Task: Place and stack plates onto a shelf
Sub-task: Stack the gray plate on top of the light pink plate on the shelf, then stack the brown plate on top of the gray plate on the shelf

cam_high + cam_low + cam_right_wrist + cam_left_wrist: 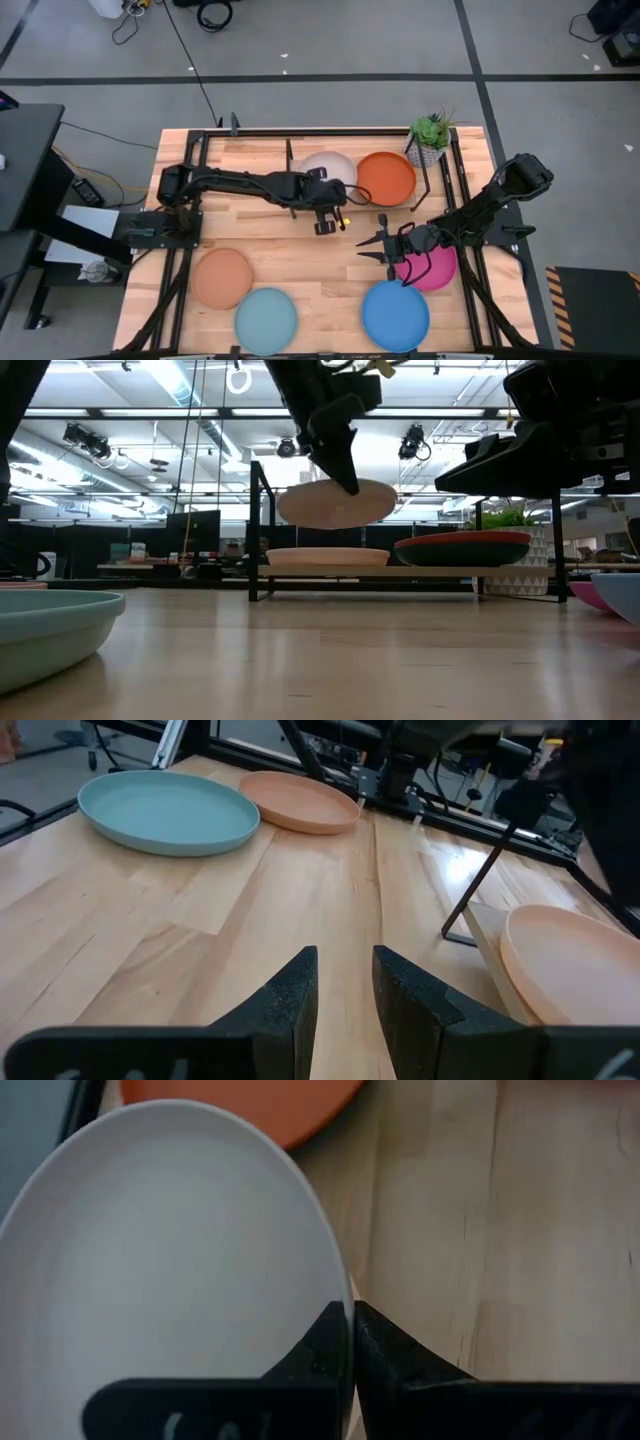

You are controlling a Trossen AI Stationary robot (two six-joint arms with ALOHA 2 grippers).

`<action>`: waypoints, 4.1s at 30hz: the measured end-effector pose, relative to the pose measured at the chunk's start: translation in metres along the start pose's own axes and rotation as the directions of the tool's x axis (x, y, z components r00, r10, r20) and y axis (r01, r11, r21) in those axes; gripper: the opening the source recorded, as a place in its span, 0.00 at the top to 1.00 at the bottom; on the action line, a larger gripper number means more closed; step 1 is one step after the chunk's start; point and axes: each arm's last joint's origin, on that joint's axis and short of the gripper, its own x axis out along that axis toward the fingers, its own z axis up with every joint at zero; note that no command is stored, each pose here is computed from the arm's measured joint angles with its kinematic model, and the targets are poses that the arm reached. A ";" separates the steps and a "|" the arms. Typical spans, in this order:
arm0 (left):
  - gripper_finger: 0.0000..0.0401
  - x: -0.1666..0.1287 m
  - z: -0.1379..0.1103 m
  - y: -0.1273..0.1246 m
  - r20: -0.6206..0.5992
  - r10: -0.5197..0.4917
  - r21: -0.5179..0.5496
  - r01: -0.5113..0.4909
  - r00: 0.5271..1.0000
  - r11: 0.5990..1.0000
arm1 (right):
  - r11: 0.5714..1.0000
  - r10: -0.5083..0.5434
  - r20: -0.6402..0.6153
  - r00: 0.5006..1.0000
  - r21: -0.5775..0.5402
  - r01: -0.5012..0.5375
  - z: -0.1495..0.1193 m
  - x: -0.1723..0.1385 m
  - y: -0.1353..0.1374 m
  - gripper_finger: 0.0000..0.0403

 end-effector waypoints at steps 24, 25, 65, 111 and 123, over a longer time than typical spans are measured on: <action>0.97 0.034 -0.029 -0.014 -0.035 -0.017 -0.096 0.013 0.999 0.995 | 1.000 0.001 -0.007 1.000 0.006 -0.001 -0.001 0.000 0.000 0.74; 0.97 0.034 -0.030 -0.014 -0.033 -0.017 -0.097 0.014 0.999 0.995 | 1.000 0.001 -0.007 1.000 0.006 -0.001 -0.001 0.000 0.000 0.74; 0.65 0.050 -0.031 -0.014 -0.038 0.082 -0.048 -0.083 0.996 0.995 | 1.000 0.002 -0.007 1.000 0.012 -0.002 -0.001 0.000 0.000 0.74; 0.65 -0.096 -0.110 -0.189 -0.422 -0.197 -0.543 -0.072 0.885 0.836 | 0.974 -0.029 0.068 0.997 -0.222 0.044 0.005 0.003 -0.012 0.74; 0.76 -0.102 -0.123 -0.182 -0.439 0.016 -0.564 -0.290 0.898 0.773 | 0.979 0.036 0.083 0.996 -0.205 -0.018 0.006 0.004 -0.011 0.74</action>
